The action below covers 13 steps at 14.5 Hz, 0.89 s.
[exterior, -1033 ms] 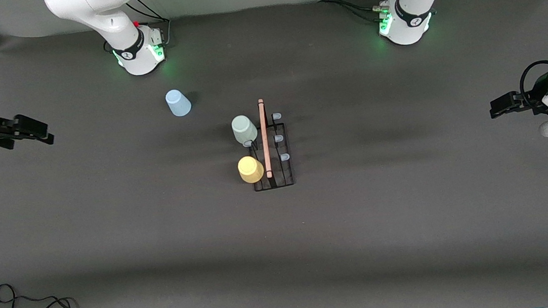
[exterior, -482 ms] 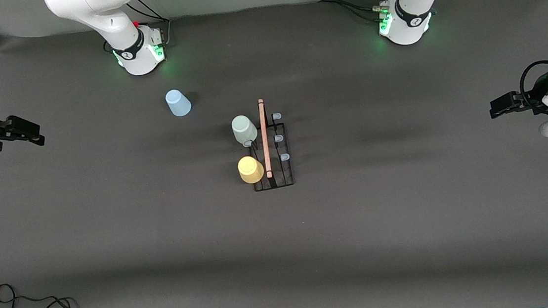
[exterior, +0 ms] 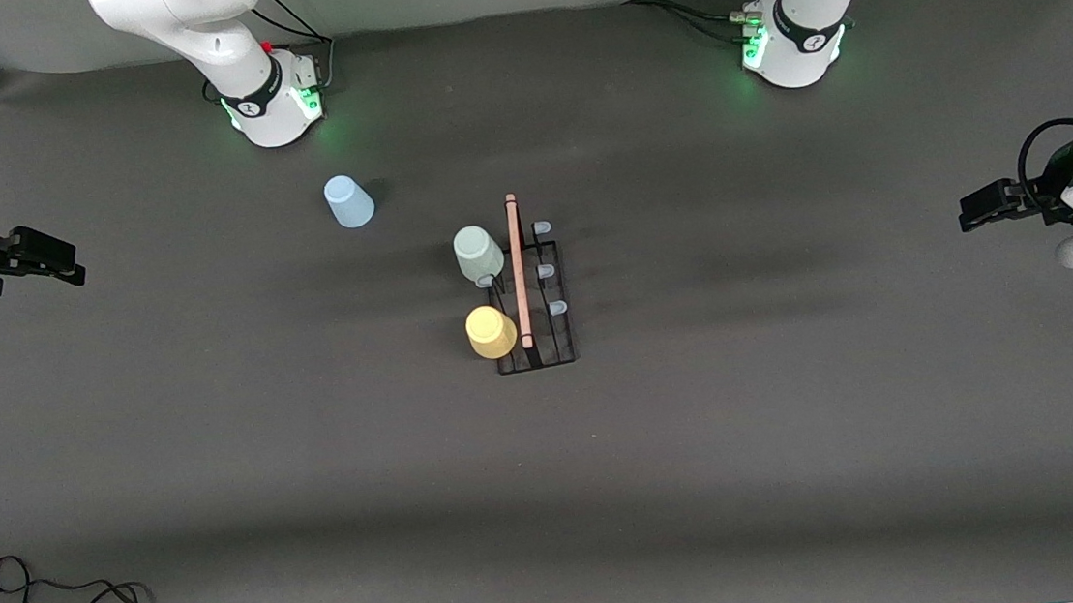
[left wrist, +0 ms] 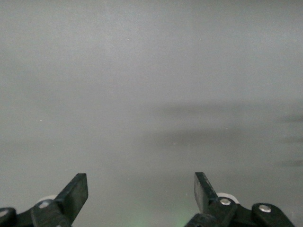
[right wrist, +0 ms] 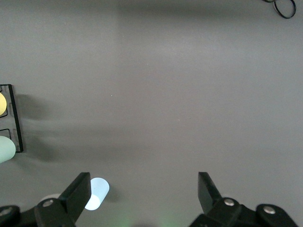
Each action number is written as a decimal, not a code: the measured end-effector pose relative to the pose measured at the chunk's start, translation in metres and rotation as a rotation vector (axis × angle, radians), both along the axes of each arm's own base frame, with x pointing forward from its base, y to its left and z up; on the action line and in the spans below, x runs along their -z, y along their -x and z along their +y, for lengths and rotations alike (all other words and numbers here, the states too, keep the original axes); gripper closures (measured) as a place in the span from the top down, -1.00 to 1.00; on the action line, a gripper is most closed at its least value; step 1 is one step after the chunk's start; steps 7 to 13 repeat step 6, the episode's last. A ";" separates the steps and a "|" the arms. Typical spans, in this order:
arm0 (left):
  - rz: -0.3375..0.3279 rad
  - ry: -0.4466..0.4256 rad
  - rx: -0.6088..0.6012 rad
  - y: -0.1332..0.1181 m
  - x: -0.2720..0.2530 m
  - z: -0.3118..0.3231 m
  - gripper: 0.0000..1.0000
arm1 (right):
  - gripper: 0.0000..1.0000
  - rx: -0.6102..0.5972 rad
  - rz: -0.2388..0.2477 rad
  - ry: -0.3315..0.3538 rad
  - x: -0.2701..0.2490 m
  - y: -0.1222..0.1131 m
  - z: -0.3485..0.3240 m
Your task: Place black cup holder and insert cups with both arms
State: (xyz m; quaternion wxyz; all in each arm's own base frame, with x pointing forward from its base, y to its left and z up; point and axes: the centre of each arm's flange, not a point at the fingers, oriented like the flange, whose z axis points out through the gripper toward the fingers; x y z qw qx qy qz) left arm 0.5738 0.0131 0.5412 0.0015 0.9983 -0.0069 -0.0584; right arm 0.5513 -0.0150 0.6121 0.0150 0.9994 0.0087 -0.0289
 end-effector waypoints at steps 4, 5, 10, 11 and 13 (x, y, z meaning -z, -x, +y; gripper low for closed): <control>0.000 0.000 0.000 0.000 0.000 0.000 1.00 | 1.00 0.001 0.000 -0.004 0.000 0.000 0.000; 0.000 0.000 0.000 0.000 0.000 0.000 1.00 | 1.00 0.001 0.000 -0.005 0.000 0.000 0.000; 0.000 0.000 0.000 0.000 0.000 0.000 1.00 | 1.00 0.001 0.000 -0.005 0.000 0.000 0.000; 0.000 0.000 0.000 0.000 0.000 0.000 1.00 | 1.00 0.001 0.000 -0.005 0.000 0.000 0.000; 0.000 0.000 0.000 0.000 0.000 0.000 1.00 | 1.00 0.001 0.000 -0.005 0.000 0.000 0.000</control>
